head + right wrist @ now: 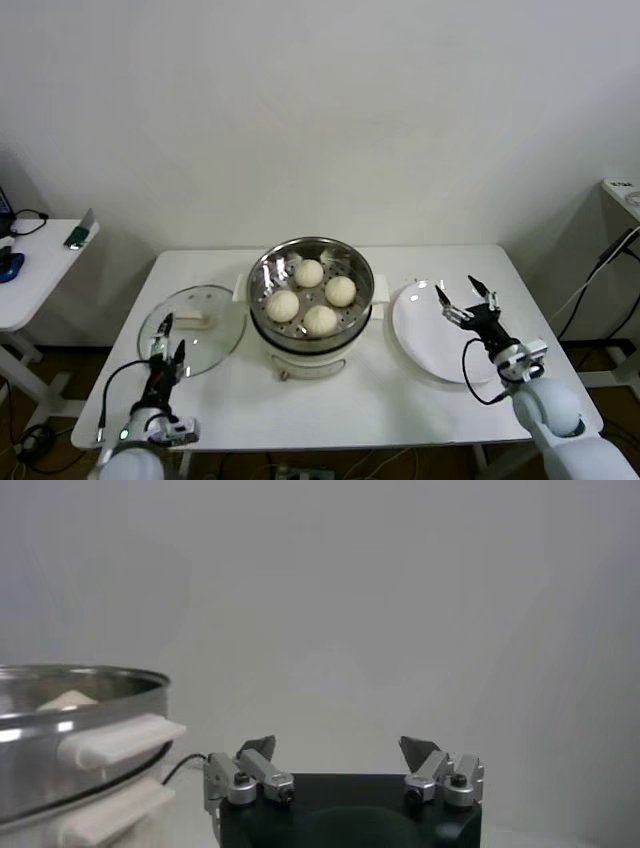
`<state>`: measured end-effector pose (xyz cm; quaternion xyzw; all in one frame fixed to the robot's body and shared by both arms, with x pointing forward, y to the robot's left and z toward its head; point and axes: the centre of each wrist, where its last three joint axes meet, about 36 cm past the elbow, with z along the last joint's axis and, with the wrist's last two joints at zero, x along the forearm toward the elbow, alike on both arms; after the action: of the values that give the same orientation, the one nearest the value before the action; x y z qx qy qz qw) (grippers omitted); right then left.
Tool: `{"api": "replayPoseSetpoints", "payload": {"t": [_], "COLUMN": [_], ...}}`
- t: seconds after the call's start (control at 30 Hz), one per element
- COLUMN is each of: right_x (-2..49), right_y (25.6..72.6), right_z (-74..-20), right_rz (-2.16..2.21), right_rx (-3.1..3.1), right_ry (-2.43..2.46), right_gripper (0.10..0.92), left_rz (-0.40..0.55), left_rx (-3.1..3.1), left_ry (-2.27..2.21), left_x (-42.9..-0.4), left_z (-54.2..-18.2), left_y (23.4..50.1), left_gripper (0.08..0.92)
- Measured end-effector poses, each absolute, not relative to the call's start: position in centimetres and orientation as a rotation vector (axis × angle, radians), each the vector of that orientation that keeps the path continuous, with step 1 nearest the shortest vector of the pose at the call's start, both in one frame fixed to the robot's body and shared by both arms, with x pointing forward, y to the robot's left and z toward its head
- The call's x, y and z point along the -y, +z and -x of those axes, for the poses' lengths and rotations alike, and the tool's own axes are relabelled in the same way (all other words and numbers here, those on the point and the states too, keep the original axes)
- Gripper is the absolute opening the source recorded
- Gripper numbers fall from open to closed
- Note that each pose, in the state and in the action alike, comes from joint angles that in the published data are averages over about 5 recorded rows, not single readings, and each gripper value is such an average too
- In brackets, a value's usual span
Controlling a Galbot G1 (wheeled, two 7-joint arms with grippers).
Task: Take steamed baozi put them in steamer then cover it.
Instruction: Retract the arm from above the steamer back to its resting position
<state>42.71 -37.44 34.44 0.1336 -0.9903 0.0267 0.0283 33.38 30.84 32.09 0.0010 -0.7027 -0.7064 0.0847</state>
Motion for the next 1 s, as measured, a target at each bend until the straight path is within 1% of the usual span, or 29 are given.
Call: {"api": "replayPoseSetpoints", "payload": {"t": [0.23, 0.43, 0.77, 1.0], "right_x": [37.2, 37.3, 37.5, 37.1], "right_y": [33.4, 32.9, 32.1, 31.6], "right_z": [-42.3, -41.8, -41.3, -41.2], "right_rz": [-0.378, -0.353, -0.331, -0.335], "right_rx": [3.04, 3.03, 3.017, 3.01], "right_ry": [0.09, 0.109, 0.13, 0.138], "right_gripper": [0.823, 0.823, 0.823, 0.823], "left_rz": [0.03, 0.031, 0.031, 0.017], "left_rx": [2.031, 1.984, 1.934, 1.918], "left_ry": [-2.169, -2.217, -2.249, -2.256], "left_x": [-31.6, -32.5, -33.5, -34.0], "left_z": [-36.3, -38.8, -42.4, -44.3], "left_y": [29.7, 28.1, 26.4, 25.7], "left_gripper": [0.823, 0.823, 0.823, 0.823]}}
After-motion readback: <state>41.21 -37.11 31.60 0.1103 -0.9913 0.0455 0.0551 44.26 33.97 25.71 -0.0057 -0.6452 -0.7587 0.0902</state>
